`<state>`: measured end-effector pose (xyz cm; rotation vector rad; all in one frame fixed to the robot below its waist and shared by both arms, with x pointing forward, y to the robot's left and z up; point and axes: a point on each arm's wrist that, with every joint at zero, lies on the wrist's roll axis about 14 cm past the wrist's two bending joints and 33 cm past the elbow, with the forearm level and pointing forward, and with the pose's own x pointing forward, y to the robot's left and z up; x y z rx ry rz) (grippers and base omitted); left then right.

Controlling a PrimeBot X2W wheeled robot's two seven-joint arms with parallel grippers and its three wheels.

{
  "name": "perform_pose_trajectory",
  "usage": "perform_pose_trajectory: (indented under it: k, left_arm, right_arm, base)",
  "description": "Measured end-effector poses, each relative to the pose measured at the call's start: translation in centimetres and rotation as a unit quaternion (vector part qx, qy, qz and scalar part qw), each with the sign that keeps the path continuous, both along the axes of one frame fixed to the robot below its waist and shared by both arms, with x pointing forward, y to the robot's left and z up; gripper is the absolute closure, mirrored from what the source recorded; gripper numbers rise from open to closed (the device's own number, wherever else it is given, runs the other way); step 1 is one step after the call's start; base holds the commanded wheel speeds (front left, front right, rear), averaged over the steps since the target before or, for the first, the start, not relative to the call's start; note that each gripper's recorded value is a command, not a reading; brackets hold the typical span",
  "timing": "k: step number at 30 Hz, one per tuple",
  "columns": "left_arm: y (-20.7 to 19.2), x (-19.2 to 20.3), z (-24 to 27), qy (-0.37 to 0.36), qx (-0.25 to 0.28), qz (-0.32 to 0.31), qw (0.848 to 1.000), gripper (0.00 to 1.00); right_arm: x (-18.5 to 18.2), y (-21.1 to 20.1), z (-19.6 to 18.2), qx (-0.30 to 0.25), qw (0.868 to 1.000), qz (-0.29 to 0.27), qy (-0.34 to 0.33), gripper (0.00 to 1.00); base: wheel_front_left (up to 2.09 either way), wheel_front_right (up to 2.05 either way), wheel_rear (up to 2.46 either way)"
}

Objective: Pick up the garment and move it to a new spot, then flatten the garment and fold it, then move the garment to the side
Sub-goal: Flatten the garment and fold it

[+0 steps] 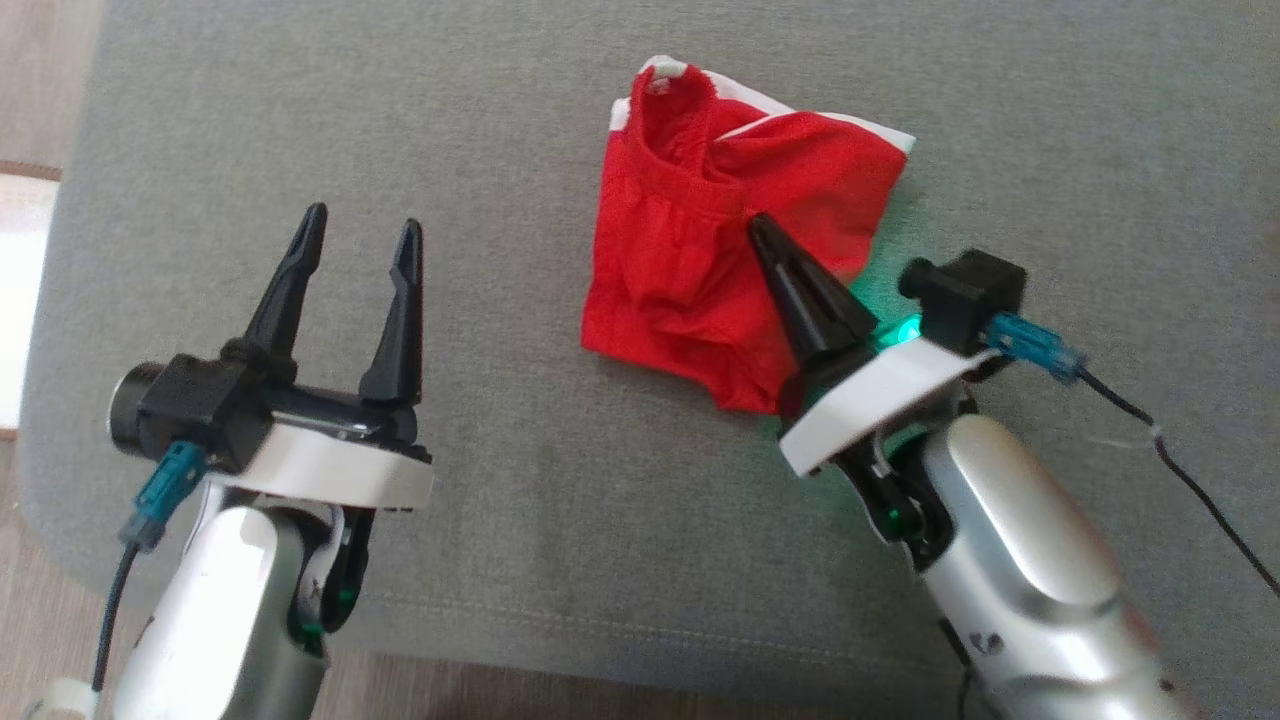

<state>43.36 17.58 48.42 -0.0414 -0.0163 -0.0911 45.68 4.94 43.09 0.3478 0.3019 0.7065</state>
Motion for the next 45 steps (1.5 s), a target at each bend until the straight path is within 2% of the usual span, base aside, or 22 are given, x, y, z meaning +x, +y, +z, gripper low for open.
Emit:
perform_pose_trajectory:
  k: [9, 17, 22, 26, 31, 32, 33, 34, 40, 45]
  left_arm:
    - [0.7, -0.5, -0.2, 0.006, -0.003, 0.014, 1.0, 0.0]
    - [1.4, -0.8, -0.1, 0.006, -0.003, 0.025, 1.0, 0.0]
    - [1.6, -0.8, -0.1, 0.006, -0.005, 0.03, 1.0, 0.0]
    - [1.6, -0.9, 0.2, 0.001, -0.005, 0.032, 0.999, 0.0]
    - [1.7, -0.8, 1.2, -0.016, -0.003, 0.033, 0.999, 0.0]
    - [1.7, -0.8, 1.4, -0.019, -0.004, 0.035, 0.999, 0.0]
    - [1.8, -0.8, 1.7, -0.023, -0.005, 0.037, 0.999, 0.0]
    - [1.8, -0.8, 2.0, -0.028, -0.004, 0.038, 0.999, 0.0]
    - [2.1, -1.4, 3.1, -0.045, 0.001, 0.046, 0.998, 0.0]
    - [2.3, -1.7, 4.1, -0.06, 0.003, 0.049, 0.997, 0.0]
  right_arm:
    - [-0.2, 3.5, -1.1, -0.015, 0.998, 0.061, 0.007, 1.0]
    - [-1.0, 5.8, -3.0, -0.092, 0.987, 0.134, 0.009, 1.0]
    - [-1.3, 6.4, -3.7, -0.127, 0.979, 0.158, 0.002, 1.0]
    - [-1.0, 6.6, -2.1, -0.103, 0.983, 0.15, -0.019, 1.0]
    - [0.4, 5.7, 2.3, -0.032, 0.992, 0.099, -0.068, 1.0]
    - [0.6, 5.1, 3.0, -0.02, 0.993, 0.084, -0.075, 0.73]
    - [0.8, 4.4, 3.5, -0.01, 0.994, 0.068, -0.082, 0.23]
    - [1.0, 3.6, 4.0, -0.002, 0.995, 0.05, -0.089, 0.0]
    - [2.8, -3.4, 7.3, 0.004, 0.986, -0.072, -0.154, 0.0]
    - [2.2, -8.8, 9.3, -0.014, 0.972, -0.146, -0.182, 0.0]
  base:
    - [0.0, 0.0, 0.0]
    - [0.0, 0.0, 0.0]
    - [0.0, 0.0, 0.0]
    - [0.0, 0.0, 0.0]
    - [0.0, 0.0, 0.0]
    - [0.0, 0.0, 0.0]
    - [0.0, 0.0, 0.0]
    - [0.0, 0.0, 0.0]
    - [0.0, 0.0, 0.0]
    - [0.0, 0.0, 0.0]
